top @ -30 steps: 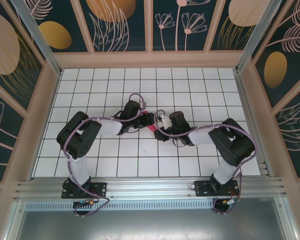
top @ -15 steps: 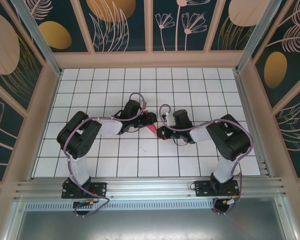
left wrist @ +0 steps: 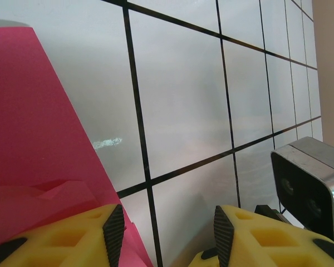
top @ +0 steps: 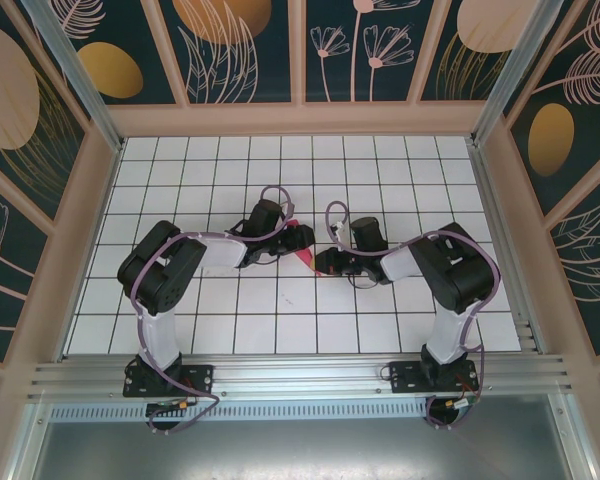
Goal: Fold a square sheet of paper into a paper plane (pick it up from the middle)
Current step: Fold the wing for the fifth time at the center of the table.
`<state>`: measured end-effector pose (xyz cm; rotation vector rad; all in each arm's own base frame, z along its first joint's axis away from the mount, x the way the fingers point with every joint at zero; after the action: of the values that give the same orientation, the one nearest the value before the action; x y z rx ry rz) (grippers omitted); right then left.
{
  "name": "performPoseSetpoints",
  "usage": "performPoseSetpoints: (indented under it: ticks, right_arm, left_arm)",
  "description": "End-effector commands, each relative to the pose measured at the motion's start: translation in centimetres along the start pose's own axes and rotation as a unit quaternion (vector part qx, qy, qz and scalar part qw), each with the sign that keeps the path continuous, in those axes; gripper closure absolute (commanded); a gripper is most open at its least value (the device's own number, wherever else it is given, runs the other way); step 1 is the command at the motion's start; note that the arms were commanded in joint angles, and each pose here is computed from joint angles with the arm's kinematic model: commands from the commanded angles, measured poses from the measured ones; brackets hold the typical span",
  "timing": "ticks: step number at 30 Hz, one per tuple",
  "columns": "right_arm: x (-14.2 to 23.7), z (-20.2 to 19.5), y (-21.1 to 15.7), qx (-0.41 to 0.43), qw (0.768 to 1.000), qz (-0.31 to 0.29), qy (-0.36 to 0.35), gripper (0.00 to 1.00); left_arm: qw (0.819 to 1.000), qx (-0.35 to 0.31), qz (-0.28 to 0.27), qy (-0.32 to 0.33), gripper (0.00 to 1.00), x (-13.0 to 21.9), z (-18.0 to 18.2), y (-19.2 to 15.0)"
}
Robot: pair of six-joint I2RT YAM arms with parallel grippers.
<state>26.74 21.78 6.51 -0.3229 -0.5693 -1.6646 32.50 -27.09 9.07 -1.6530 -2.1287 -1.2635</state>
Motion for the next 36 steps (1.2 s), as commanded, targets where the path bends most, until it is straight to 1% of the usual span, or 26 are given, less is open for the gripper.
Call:
performPoseSetpoints:
  ticks: [1, 2, 3, 5, 9, 12, 15, 18, 20, 23, 25, 28, 31, 36]
  right_arm:
    - [-0.7, -2.1, -1.0, -0.052, 0.997, 0.029, -0.043, 0.99]
    - [-0.7, -2.1, -1.0, -0.056, 0.997, 0.032, -0.044, 0.99]
    - [-0.7, -2.1, -1.0, -0.060, 0.997, 0.034, -0.047, 0.99]
    - [-0.6, -1.9, -0.8, -0.064, 0.996, 0.034, -0.047, 0.96]
    - [0.0, -0.7, 0.0, -0.067, 0.996, 0.016, -0.048, 0.81]
    - [1.0, 0.6, 0.8, -0.064, 0.997, -0.008, -0.051, 0.71]
    - [2.2, 1.7, 1.5, -0.056, 0.996, -0.032, -0.058, 0.67]
    - [3.0, 2.6, 1.8, -0.045, 0.996, -0.045, -0.056, 0.68]
    - [3.1, 3.3, 1.6, -0.041, 0.998, -0.033, -0.032, 0.78]
    - [2.7, 4.2, 1.5, -0.040, 0.999, -0.010, 0.002, 0.88]
    - [2.1, 4.6, 1.4, -0.037, 0.999, 0.008, 0.016, 0.91]
    - [1.0, 4.6, 1.4, -0.044, 0.998, 0.028, 0.024, 0.94]
    - [0.2, 4.2, 1.6, -0.055, 0.998, 0.034, 0.023, 0.94]
    - [-0.6, 2.5, 1.9, -0.082, 0.996, 0.036, -0.006, 0.95]
  left_arm:
    - [1.000, -0.009, 0.014, 0.013, 0.50, -0.6, 0.8, -0.3]
    - [1.000, -0.007, 0.021, 0.019, 0.51, -0.8, 1.1, -0.6]
    - [1.000, -0.008, 0.017, 0.019, 0.51, -1.0, 0.8, 0.1]
    - [0.999, 0.000, 0.026, 0.028, 0.51, -1.3, 1.3, -0.4]
    - [0.998, 0.013, 0.039, 0.042, 0.51, -1.5, 2.2, -1.4]
    - [0.998, 0.012, 0.040, 0.042, 0.52, -1.5, 2.2, -1.5]
    - [0.998, 0.009, 0.041, 0.039, 0.52, -1.6, 2.1, -1.3]
    - [0.999, 0.005, 0.040, 0.033, 0.52, -1.7, 1.8, -1.0]
    - [0.999, 0.004, 0.040, 0.031, 0.52, -1.7, 1.7, -0.9]
    - [0.999, 0.002, 0.040, 0.027, 0.52, -1.7, 1.5, -0.8]
    - [0.999, 0.002, 0.041, 0.026, 0.52, -1.6, 1.5, -0.8]
    - [0.999, 0.002, 0.040, 0.025, 0.51, -1.6, 1.5, -0.8]
    - [0.999, 0.001, 0.039, 0.024, 0.51, -1.6, 1.4, -0.7]
    - [0.999, 0.000, 0.041, 0.023, 0.51, -1.5, 1.3, -0.6]
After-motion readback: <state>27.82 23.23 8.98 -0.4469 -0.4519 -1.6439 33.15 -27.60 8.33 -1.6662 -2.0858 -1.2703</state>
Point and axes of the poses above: each hand's point on the last joint's axis, 136 mm out from that joint toward the fingers, its own x axis back along the fingers, its own z axis along the line the jaws close on, y = z × x, the point moved 8 cm from there along x, back along the fingers, and after that the axes turned 14 degrees about -x, right-handed, at the moved point
